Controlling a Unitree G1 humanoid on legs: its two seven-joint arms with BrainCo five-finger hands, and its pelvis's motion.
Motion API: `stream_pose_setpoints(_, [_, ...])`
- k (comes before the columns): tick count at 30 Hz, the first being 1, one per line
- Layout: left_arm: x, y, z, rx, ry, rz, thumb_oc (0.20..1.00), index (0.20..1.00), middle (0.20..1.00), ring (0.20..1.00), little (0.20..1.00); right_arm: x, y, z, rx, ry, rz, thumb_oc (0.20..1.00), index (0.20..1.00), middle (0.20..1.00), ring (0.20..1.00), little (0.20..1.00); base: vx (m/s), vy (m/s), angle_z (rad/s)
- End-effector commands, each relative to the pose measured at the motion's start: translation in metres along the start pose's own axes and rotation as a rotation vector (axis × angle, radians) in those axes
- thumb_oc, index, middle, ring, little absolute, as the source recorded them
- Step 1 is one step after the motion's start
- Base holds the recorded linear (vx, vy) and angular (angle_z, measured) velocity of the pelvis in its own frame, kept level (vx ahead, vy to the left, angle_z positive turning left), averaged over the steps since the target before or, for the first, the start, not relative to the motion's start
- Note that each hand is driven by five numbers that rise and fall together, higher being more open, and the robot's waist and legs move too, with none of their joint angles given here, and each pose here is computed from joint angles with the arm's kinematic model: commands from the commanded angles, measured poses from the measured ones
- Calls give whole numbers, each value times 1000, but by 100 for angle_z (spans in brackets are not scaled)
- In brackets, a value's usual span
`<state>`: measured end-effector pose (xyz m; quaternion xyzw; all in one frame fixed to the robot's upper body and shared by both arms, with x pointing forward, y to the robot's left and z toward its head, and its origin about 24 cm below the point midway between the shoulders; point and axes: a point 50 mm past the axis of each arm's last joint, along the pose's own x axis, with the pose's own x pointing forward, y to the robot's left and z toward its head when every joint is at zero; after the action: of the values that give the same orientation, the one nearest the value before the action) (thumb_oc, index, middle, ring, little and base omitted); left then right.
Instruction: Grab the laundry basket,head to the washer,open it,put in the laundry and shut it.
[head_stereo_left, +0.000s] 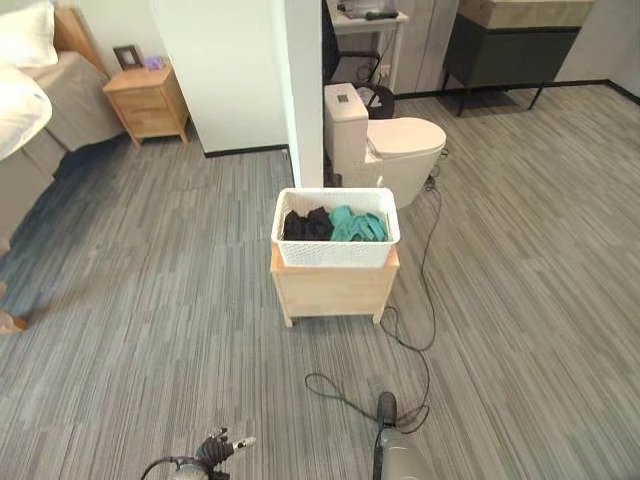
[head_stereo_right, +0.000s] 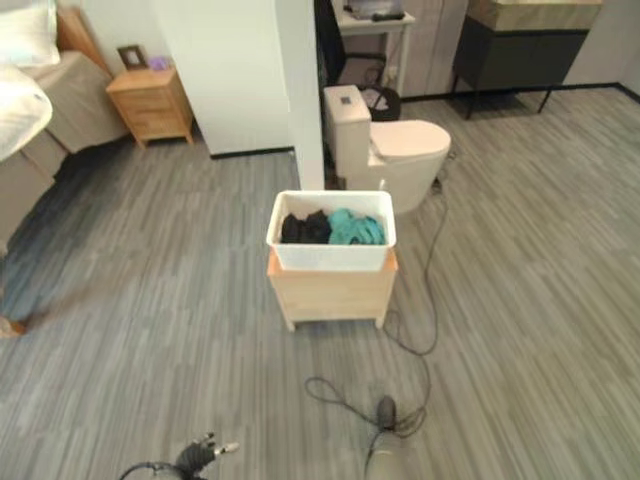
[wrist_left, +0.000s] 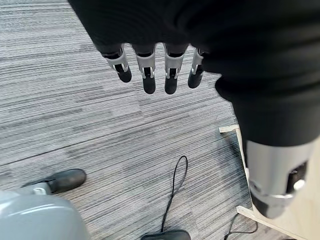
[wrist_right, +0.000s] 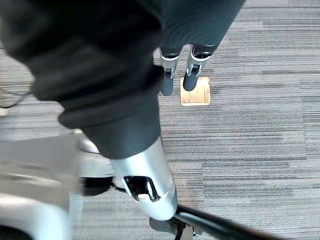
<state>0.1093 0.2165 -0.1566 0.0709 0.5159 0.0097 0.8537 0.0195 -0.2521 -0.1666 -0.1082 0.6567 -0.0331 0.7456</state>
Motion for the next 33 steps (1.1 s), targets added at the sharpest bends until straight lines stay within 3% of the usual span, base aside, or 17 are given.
stream_pose_setpoints(1, [0,16,12,25,-57,52,1000,1000,1000,1000,1000,0,-7,2,-14,-5,-7,1000,1000,1000,1000,1000,330,-344,22])
stream_pose_setpoints(12, [-5,25,50,-34,-239,72,1000,1000,1000,1000,1000,-19,-34,89,7,-416,-85,1000,1000,1000,1000,1000,194,-264,2])
stream_pose_setpoints(19, [-15,35,60,-123,-353,112,1000,1000,1000,1000,1000,-39,-52,120,81,-607,-134,1000,1000,1000,1000,1000,252,127,-3])
stream_pose_setpoints(27, [-26,51,55,-170,-395,167,1000,1000,1000,1000,1000,-54,-48,149,164,-749,-105,1000,1000,1000,1000,1000,308,278,-42])
stream_pose_setpoints(33, [-35,69,85,-169,-507,246,1000,1000,1000,1000,1000,-71,-37,191,317,-903,-52,1000,1000,1000,1000,1000,84,236,-44])
